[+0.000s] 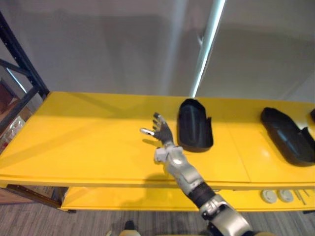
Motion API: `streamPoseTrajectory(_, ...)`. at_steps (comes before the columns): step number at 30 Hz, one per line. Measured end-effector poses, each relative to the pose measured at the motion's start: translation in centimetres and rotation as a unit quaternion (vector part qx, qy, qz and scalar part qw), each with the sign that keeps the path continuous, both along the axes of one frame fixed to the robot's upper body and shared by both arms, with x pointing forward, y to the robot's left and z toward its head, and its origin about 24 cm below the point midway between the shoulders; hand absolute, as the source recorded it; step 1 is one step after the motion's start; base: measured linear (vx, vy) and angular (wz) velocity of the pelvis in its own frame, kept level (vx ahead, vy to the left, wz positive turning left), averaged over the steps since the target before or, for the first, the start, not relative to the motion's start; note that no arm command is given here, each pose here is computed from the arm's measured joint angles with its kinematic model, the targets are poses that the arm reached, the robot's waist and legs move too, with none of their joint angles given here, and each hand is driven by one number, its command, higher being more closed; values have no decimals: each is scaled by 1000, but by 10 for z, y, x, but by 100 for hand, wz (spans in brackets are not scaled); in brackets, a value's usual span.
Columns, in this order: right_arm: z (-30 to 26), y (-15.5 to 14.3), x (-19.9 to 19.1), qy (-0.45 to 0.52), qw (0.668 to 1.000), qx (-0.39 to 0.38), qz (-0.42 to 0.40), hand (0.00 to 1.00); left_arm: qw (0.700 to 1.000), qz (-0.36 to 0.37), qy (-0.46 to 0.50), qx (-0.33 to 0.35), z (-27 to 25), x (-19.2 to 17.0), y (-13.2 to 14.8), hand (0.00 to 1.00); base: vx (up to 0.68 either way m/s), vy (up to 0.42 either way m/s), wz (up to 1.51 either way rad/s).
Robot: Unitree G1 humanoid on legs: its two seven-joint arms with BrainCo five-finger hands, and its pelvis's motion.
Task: Walk over and take plastic housings, then place them on the shelf
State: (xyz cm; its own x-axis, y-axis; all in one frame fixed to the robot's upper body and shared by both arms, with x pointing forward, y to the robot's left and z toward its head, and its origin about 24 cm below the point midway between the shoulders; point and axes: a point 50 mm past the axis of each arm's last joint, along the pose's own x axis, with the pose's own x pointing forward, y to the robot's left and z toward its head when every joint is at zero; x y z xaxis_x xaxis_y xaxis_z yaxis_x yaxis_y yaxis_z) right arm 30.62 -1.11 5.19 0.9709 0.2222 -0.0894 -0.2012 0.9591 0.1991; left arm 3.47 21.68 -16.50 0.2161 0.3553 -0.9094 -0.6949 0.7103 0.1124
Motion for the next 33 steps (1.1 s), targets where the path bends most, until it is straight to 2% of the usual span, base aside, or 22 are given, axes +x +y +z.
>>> streamPoseTrajectory(8,-4,-22,6,0,996,-20,-92,0,999,-32,-17,-11,1,9,-2,0,32,-5,-1)
streamPoseTrajectory(17,-14,-37,1,6,990,-15,-138,0,998,-54,-23,-20,1,11,-3,0,-26,0,-7)
streamPoseTrajectory(25,-15,-41,-8,-14,991,-10,-134,0,998,-48,-25,-24,1,10,-3,0,24,1,-6)
streamPoseTrajectory(31,-18,-37,-17,-21,995,-3,-99,0,995,-91,-28,-22,1,14,-6,0,26,1,-24)
streamPoseTrajectory(33,-14,-37,-17,-34,995,-6,-95,0,991,-127,-35,-10,3,23,-4,0,-22,10,-11)
